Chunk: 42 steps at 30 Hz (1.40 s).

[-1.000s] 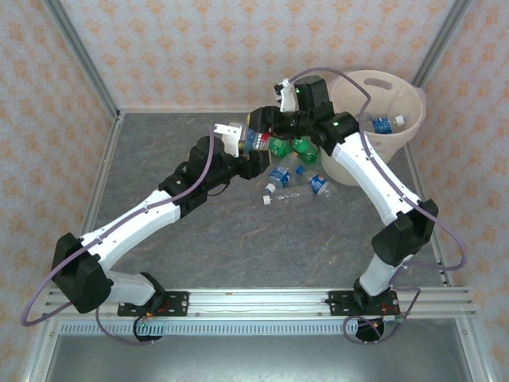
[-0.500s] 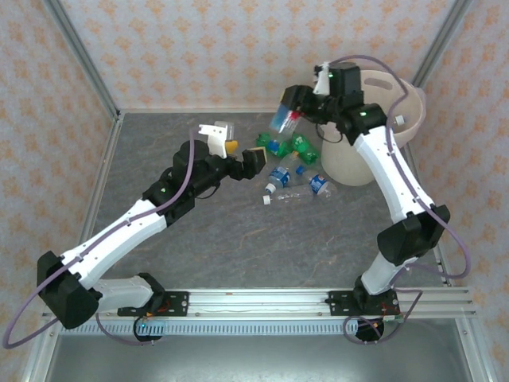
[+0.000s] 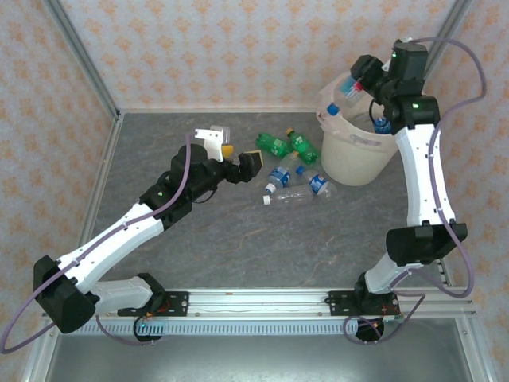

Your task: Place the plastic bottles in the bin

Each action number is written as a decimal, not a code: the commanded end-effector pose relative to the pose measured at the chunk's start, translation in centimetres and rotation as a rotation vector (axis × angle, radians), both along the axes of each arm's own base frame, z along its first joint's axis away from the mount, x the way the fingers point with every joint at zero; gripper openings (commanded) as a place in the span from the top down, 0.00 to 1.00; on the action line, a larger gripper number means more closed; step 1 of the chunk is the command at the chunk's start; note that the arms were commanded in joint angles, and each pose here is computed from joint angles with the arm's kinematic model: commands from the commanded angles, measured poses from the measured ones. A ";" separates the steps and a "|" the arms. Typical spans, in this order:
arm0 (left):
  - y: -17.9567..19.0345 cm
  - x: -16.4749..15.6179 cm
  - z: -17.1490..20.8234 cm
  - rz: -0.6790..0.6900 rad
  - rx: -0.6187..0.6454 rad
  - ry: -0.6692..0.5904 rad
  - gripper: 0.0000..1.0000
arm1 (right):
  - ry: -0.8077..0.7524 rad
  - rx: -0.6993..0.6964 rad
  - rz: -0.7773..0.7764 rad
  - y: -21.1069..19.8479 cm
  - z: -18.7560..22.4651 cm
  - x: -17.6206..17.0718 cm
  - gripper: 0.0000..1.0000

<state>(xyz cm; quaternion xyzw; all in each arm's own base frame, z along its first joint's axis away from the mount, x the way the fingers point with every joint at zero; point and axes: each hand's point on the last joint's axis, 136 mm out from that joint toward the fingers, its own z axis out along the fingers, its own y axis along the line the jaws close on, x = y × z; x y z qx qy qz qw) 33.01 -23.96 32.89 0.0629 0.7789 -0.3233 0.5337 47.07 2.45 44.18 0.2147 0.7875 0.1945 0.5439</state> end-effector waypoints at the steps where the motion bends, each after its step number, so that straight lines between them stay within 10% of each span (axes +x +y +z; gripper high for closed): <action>1: 0.4 -0.5 1.0 0.014 -0.015 -0.016 0.01 | -0.083 -0.044 -0.157 -3.8 2.7 -1.4 0.51; 19: 0.3 0.0 -0.4 0.026 0.016 0.019 0.01 | -0.024 -0.189 -0.384 -9.8 -0.4 -2.0 0.45; 27: 0.5 0.2 -1.7 0.040 0.046 0.047 0.01 | 0.007 -0.191 -0.339 -9.1 -0.9 -2.0 0.00; 42: -0.3 0.4 -5.5 0.008 0.099 0.118 0.11 | -0.037 -0.154 -0.156 -4.4 1.2 -4.7 0.00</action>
